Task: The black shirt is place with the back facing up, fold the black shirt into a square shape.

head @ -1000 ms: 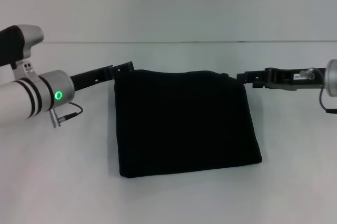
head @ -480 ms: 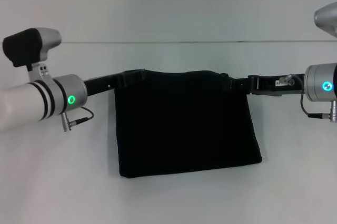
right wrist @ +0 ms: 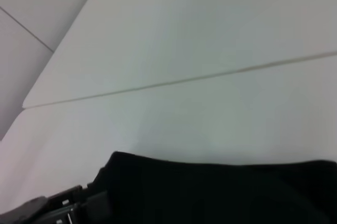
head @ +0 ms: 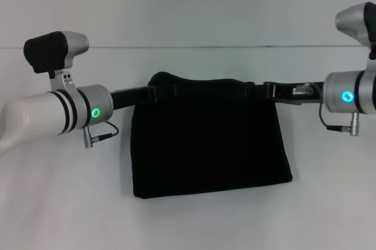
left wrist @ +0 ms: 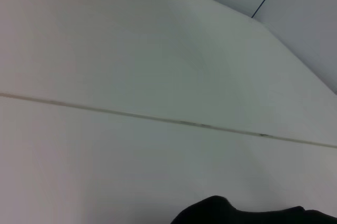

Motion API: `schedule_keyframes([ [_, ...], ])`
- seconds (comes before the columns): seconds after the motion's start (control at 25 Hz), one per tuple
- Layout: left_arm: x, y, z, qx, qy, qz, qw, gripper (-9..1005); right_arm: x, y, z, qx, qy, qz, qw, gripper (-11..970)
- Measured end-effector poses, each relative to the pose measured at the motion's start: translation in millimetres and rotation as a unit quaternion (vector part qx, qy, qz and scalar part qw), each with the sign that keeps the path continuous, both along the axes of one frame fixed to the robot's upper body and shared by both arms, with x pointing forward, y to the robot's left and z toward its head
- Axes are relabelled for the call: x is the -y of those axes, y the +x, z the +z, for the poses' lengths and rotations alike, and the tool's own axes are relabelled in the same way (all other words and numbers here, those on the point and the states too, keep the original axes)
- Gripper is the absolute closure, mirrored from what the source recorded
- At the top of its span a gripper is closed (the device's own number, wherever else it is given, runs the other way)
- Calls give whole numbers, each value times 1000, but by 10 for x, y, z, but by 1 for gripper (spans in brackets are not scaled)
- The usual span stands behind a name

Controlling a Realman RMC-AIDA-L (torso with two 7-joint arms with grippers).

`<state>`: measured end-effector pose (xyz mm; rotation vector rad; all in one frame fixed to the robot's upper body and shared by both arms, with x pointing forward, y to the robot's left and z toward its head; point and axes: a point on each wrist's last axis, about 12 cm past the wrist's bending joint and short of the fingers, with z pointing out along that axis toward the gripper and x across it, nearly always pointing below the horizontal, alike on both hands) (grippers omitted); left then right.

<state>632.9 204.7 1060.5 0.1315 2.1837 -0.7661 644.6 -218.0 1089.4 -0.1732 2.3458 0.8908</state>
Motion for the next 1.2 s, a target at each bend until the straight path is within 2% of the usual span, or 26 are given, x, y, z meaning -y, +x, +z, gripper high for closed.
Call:
schedule_keyframes([
  [0.12,4,1,3,1,0,0,1000,86,-59,23,-9,10,-6,-5,1000,281],
  [0.32,-21,1,2,4,2,4,1000,266,-131,68,-23,37,-18,-17,999,282],
  [0.56,-25,1,-1,3,3,5,1000,398,-135,72,-39,48,-19,-23,998,283],
  [0.76,-42,15,14,6,1,11,1000,508,91,65,-90,43,-30,-62,997,283],
  [0.96,-71,36,37,8,0,15,1000,776,426,45,-128,44,-40,-109,992,283],
  [1.08,-70,39,40,6,-2,17,1000,881,568,13,-125,44,-26,-127,991,284],
  [1.2,-56,53,56,8,0,14,1000,881,630,-9,-97,50,-19,-124,991,284],
])
